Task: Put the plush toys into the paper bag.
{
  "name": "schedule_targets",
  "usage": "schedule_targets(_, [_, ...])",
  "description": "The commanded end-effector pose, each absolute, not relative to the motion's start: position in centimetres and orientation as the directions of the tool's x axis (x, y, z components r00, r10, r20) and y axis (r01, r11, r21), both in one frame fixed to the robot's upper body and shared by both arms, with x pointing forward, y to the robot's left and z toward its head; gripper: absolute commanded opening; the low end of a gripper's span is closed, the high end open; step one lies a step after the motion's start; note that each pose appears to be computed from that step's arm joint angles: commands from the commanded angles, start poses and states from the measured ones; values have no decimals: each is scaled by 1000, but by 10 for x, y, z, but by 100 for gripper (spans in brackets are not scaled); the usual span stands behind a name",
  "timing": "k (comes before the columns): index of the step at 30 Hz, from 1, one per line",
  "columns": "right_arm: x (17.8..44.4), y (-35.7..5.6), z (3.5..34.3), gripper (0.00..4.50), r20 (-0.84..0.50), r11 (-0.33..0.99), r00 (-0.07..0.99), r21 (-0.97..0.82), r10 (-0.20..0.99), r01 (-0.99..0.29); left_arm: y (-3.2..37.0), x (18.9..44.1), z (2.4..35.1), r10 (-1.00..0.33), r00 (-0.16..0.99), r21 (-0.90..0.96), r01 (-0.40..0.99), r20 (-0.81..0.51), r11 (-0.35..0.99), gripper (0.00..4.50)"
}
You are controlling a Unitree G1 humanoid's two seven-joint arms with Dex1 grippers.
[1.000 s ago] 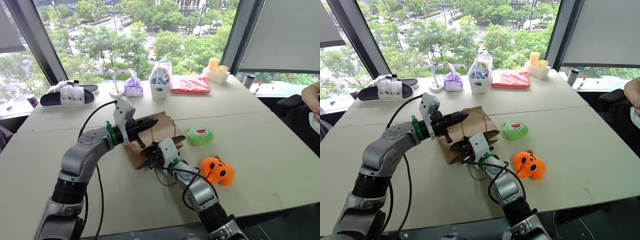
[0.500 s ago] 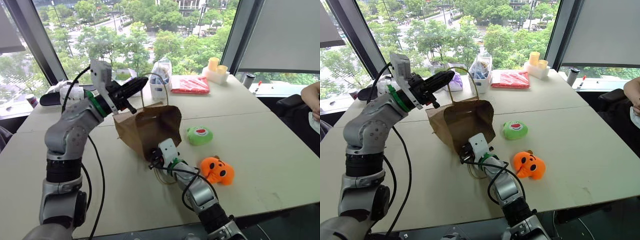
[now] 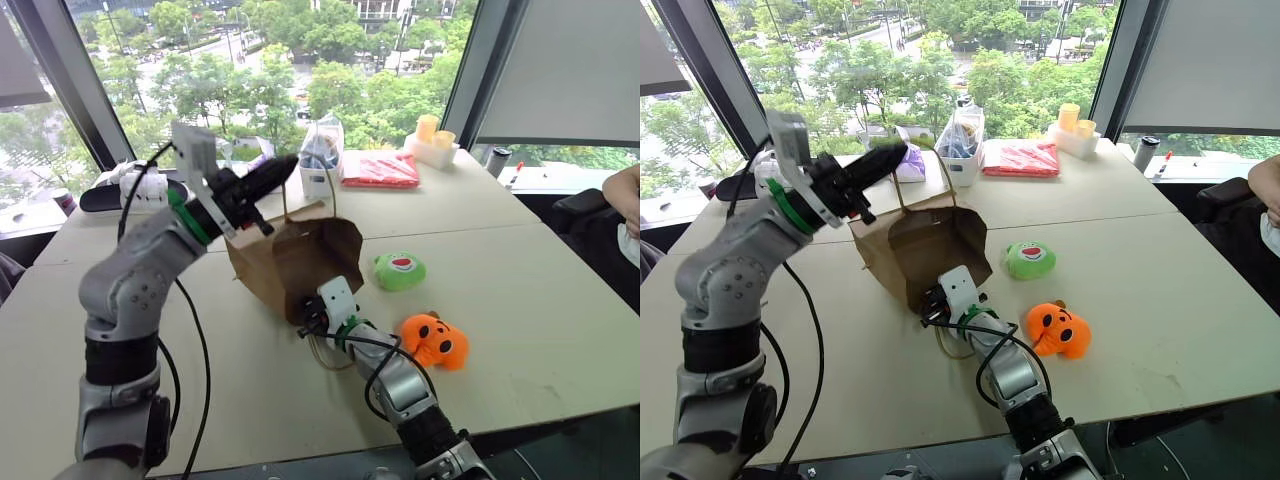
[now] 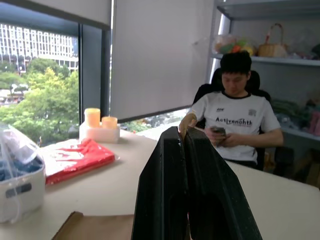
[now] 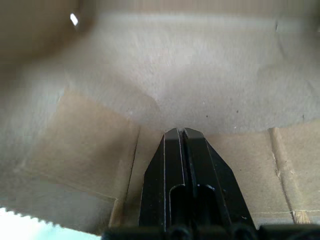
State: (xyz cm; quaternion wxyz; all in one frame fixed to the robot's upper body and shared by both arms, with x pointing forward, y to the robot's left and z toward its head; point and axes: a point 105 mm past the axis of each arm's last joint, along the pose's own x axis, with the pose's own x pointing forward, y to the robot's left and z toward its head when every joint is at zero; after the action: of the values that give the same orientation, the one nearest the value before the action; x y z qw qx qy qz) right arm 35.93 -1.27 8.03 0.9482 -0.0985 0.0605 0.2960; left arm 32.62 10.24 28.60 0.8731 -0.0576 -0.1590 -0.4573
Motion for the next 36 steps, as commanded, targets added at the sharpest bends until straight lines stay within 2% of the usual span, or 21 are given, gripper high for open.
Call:
schedule_targets(1, [353, -21, 112, 0, -101, 781, 809, -214, 580, -587, 99, 322, 279, -790, 518, 111, 810, 328, 576, 5])
schedule_targets(3, [339, -25, 131, 0, -80, 735, 770, -251, 633, -631, 96, 320, 274, -805, 504, 123, 819, 312, 561, 5])
schedule_targets(6, [316, -37, 158, 73, -70, 695, 730, -255, 680, -672, 93, 317, 276, -814, 486, 119, 831, 318, 543, 0])
schedule_targets(10, [282, -73, 184, 276, -121, 656, 709, -300, 694, -693, 90, 312, 270, -828, 469, 117, 845, 308, 522, 0])
schedule_targets(13, [267, -100, 190, 435, -185, 662, 711, -266, 678, -701, 87, 310, 268, -832, 463, 115, 849, 306, 515, 0])
schedule_targets(15, [262, -114, 189, 443, -229, 668, 715, -256, 661, -699, 85, 308, 268, -833, 459, 110, 853, 308, 511, 0])
schedule_targets(17, [260, -139, 181, 443, -300, 700, 750, -273, 590, -660, 82, 307, 267, -833, 456, 105, 855, 312, 508, 0])
schedule_targets(19, [259, -164, 168, 443, -370, 743, 785, -286, 497, -605, 81, 305, 267, -834, 455, 104, 856, 313, 506, 0])
schedule_targets(22, [256, -185, 138, 443, -481, 752, 773, -299, 414, -588, 78, 305, 265, -832, 459, 101, 855, 312, 509, 0])
schedule_targets(28, [275, -213, 119, 443, -488, 776, 831, -403, 266, -485, 75, 305, 264, -829, 465, 101, 851, 312, 515, 0])
schedule_targets(32, [282, -220, 115, 443, -487, 764, 840, -440, 237, -471, 75, 305, 262, -828, 472, 109, 846, 303, 522, 0])
schedule_targets(35, [288, -224, 119, 368, -464, 772, 856, -450, 227, -449, 75, 306, 263, -824, 476, 110, 842, 307, 527, 0])
schedule_targets(36, [289, -225, 121, 328, -458, 775, 859, -450, 227, -444, 76, 306, 263, -822, 479, 112, 840, 309, 531, 0])
